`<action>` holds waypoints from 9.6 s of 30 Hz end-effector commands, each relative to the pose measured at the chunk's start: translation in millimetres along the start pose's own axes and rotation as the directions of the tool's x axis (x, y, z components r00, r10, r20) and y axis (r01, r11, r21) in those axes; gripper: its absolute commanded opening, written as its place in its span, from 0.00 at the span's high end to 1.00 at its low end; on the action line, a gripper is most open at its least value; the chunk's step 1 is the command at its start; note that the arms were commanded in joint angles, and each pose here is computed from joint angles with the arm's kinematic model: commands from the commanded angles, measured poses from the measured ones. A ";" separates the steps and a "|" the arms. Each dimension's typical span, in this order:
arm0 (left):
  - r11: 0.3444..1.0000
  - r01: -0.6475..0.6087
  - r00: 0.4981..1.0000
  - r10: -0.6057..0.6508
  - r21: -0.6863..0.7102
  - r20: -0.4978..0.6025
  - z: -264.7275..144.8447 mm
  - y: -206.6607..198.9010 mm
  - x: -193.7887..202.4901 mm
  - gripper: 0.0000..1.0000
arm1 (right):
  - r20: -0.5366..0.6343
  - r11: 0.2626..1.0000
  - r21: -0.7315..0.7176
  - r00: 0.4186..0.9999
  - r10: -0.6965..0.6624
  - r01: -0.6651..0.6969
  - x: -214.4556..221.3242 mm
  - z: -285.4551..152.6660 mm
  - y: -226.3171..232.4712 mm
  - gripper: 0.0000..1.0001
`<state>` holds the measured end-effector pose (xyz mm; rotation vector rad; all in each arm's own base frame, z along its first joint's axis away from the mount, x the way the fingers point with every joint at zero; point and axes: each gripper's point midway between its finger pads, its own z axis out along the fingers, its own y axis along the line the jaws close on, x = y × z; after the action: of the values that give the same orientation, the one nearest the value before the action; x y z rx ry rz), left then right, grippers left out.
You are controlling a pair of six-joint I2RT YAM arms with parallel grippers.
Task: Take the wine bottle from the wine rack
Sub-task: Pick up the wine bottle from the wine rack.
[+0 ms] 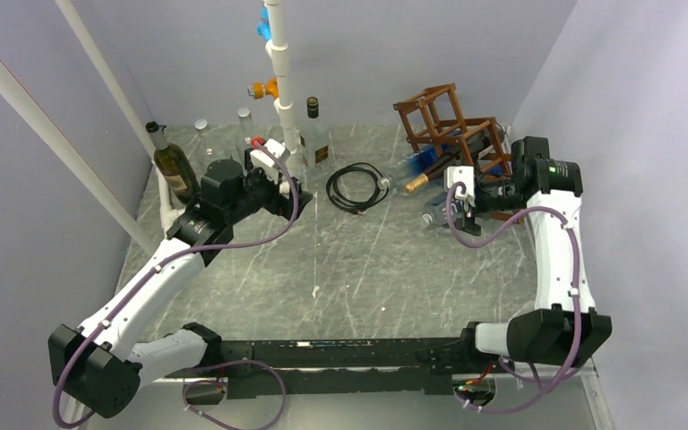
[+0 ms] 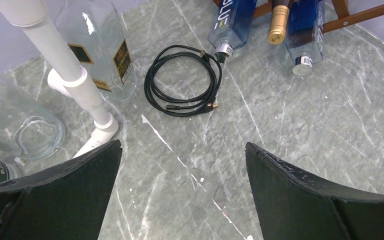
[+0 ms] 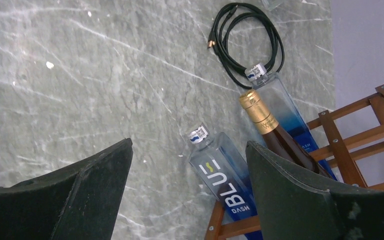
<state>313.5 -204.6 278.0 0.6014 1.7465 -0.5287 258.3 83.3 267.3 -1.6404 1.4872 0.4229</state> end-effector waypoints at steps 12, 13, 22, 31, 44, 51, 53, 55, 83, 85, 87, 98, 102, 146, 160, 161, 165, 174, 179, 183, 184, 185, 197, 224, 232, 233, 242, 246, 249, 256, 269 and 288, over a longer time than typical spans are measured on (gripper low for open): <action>0.999 0.030 0.999 -0.031 0.033 0.037 0.5 -3.1 -10.8 0.00 | -0.220 0.975 -0.028 0.950 -0.221 0.220 44.4 2.7 -40.1 0.11; 0.999 0.031 0.999 -0.032 0.031 0.034 1.1 -2.5 -10.1 0.01 | -0.233 0.972 -0.031 0.944 -0.233 0.233 45.6 4.1 -41.6 0.11; 1.000 0.028 0.999 -0.028 0.009 0.017 3.5 4.3 -5.3 0.00 | -0.307 0.962 -0.071 0.912 -0.273 0.264 62.7 18.2 -51.8 0.10; 1.000 0.028 1.000 -0.028 -0.003 0.007 4.3 8.6 -3.4 0.00 | -0.377 0.939 -0.110 0.860 -0.343 0.327 74.5 32.2 -74.5 0.10; 1.000 0.024 1.000 -0.024 -0.011 0.005 4.5 11.0 -2.6 0.01 | -0.458 0.920 -0.139 0.799 -0.389 0.368 89.2 55.6 -106.3 0.11; 1.000 0.024 1.000 -0.024 -0.018 -0.001 5.4 13.6 -0.6 0.01 | -0.391 0.915 -0.210 0.828 -0.402 0.345 81.6 66.9 -82.3 0.14; 1.000 0.027 1.000 -0.027 -0.015 -0.003 5.7 13.4 -0.1 0.00 | -0.348 0.905 -0.263 0.841 -0.413 0.335 80.5 70.9 -60.3 0.15; 0.999 0.030 1.000 -0.030 -0.012 -0.005 6.5 13.3 0.3 0.00 | -0.341 0.897 -0.295 0.841 -0.420 0.328 83.4 73.2 -45.5 0.15; 0.999 0.040 0.999 -0.040 -0.016 -0.027 10.6 17.6 6.5 0.00 | -0.469 0.915 -0.152 0.787 -0.401 0.375 116.1 107.1 -125.6 0.21; 0.999 0.042 0.999 -0.043 -0.015 -0.029 11.4 18.1 7.3 0.00 | -0.483 0.913 -0.155 0.778 -0.403 0.377 121.6 109.1 -128.9 0.22; 0.999 0.043 0.999 -0.043 -0.014 -0.031 11.5 17.8 7.8 0.01 | -0.501 0.913 -0.154 0.767 -0.401 0.377 127.4 109.8 -132.9 0.24; 0.999 0.050 0.998 -0.051 -0.016 -0.038 13.1 20.2 10.0 0.01 | -0.557 0.917 -0.115 0.740 -0.377 0.381 149.2 100.2 -158.5 0.27; 0.998 0.053 0.998 -0.054 -0.013 -0.042 14.3 20.2 11.5 0.01 | -0.545 0.919 -0.110 0.751 -0.374 0.378 151.4 100.1 -160.1 0.27; 0.997 0.080 0.994 -0.079 0.002 -0.080 21.1 21.1 20.4 0.01 | -0.310 0.890 -0.205 0.835 -0.454 0.408 123.1 124.5 -139.7 1.00; 0.996 0.086 0.993 -0.085 0.014 -0.078 21.4 18.9 19.5 0.01 | -0.285 0.907 -0.203 0.864 -0.414 0.368 106.8 150.1 -119.1 1.00; 0.996 0.088 0.993 -0.086 0.016 -0.078 21.5 18.5 19.6 0.01 | -0.284 0.908 -0.204 0.866 -0.412 0.365 106.4 151.6 -117.2 1.00; 0.995 0.095 0.992 -0.093 0.022 -0.083 23.1 17.5 21.2 0.01 | -0.278 0.909 -0.212 0.870 -0.408 0.359 105.7 159.1 -109.7 1.00; 0.994 0.106 0.991 -0.103 0.033 -0.089 24.5 15.4 23.1 0.01 | -0.263 0.918 -0.199 0.884 -0.387 0.343 100.6 166.2 -104.1 1.00; 0.993 0.111 0.990 -0.107 0.042 -0.089 25.3 13.8 22.9 0.01 | -0.269 0.925 -0.179 0.887 -0.374 0.336 97.7 163.1 -107.2 1.00; 0.991 0.120 0.990 -0.114 0.067 -0.085 25.9 9.3 22.4 0.01 | -0.259 0.927 -0.172 0.892 -0.370 0.334 93.2 161.3 -105.5 1.00; 0.989 0.125 0.989 -0.118 0.077 -0.085 26.2 7.6 22.6 0.01 | -0.255 0.928 -0.172 0.894 -0.367 0.332 92.7 161.0 -104.6 1.00; 0.987 0.131 0.989 -0.123 0.089 -0.084 26.6 5.3 21.9 0.01 | -0.254 0.928 -0.168 0.895 -0.366 0.332 91.9 160.5 -104.5 1.00; 0.833 0.374 0.927 -0.343 0.408 -0.151 42.6 -52.6 27.1 0.01 | -0.222 0.938 -0.147 0.914 -0.340 0.314 92.7 159.5 -97.4 1.00; 0.421 0.777 0.601 -0.717 0.468 -0.352 172.3 -99.9 59.8 0.01 | -0.151 0.942 -0.117 0.932 -0.329 0.313 90.4 154.0 -96.4 1.00; 0.436 0.800 0.586 -0.713 0.412 -0.384 198.0 -107.4 66.3 0.15 | -0.140 0.942 -0.113 0.933 -0.330 0.316 88.4 154.4 -95.0 1.00; 0.432 0.806 0.579 -0.716 0.404 -0.389 200.8 -107.6 68.3 0.17 | -0.139 0.942 -0.113 0.934 -0.330 0.316 88.4 154.5 -94.8 1.00; 0.415 0.824 0.558 -0.712 0.386 -0.426 216.4 -113.7 76.7 0.36 | -0.135 0.942 -0.112 0.934 -0.330 0.317 88.3 155.4 -95.0 1.00; 0.417 0.821 0.563 -0.705 0.389 -0.431 219.9 -116.4 74.1 0.38 | -0.133 0.941 -0.115 0.934 -0.331 0.317 88.8 156.0 -94.7 1.00; 0.410 0.820 0.563 -0.704 0.399 -0.433 220.8 -118.2 71.0 0.38 | -0.135 0.941 -0.116 0.934 -0.332 0.318 89.4 156.1 -94.7 1.00; 0.395 0.821 0.560 -0.696 0.411 -0.450 219.4 -123.1 71.9 0.41 | -0.141 0.941 -0.116 0.933 -0.331 0.317 91.9 157.3 -96.0 1.00; 0.366 0.815 0.562 -0.690 0.450 -0.456 214.0 -128.7 64.0 1.00 | -0.162 0.941 -0.127 0.929 -0.331 0.313 98.5 157.8 -93.6 1.00; 0.393 0.774 0.611 -0.670 0.497 -0.422 191.5 -129.3 46.5 1.00 | -0.245 0.944 -0.115 0.912 -0.328 0.308 113.6 138.4 -98.2 0.25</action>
<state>369.2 -424.4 151.5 0.1944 2.0271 -1.8134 424.6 130.2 131.1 -2.0380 1.2800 0.0960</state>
